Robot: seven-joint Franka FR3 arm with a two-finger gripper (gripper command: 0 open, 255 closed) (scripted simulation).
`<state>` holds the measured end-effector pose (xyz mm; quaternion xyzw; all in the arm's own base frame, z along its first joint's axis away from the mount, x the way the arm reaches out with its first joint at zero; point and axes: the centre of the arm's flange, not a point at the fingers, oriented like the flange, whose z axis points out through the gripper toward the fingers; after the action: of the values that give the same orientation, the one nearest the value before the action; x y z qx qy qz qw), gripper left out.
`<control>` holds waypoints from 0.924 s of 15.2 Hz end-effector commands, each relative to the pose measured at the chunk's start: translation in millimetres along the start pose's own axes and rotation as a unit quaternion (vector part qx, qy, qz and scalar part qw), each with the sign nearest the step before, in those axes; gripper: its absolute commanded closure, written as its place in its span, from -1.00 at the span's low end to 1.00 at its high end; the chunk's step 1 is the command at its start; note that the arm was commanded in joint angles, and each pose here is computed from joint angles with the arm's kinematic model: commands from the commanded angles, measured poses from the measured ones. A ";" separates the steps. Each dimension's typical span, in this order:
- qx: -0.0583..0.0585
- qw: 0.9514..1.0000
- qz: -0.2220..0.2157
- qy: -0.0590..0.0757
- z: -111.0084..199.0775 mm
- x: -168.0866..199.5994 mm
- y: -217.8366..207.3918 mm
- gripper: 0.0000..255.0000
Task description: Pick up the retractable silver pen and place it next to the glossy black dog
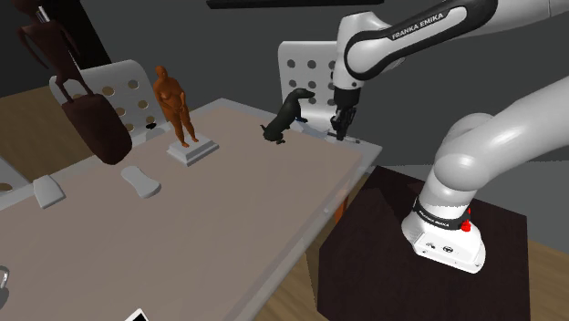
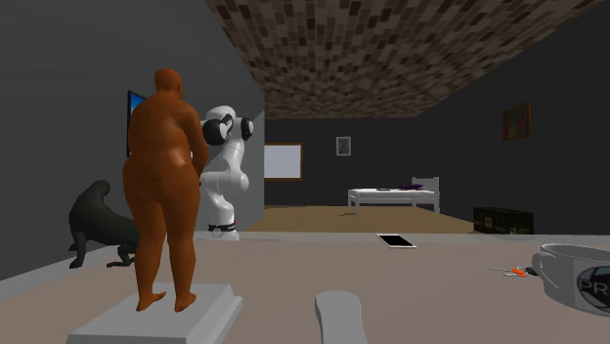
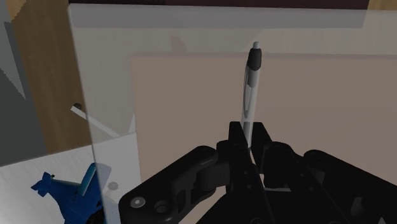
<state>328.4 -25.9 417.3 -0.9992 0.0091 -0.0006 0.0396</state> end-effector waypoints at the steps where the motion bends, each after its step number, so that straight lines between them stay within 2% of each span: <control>1: 0.000 1.000 0.000 0.000 11.4 -0.4 0.9 1.00; 14: 0.000 1.000 0.000 0.000 80.0 -0.4 6.3 1.00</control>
<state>327.7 -27.1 342.3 -0.9992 0.0091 -0.0005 0.0397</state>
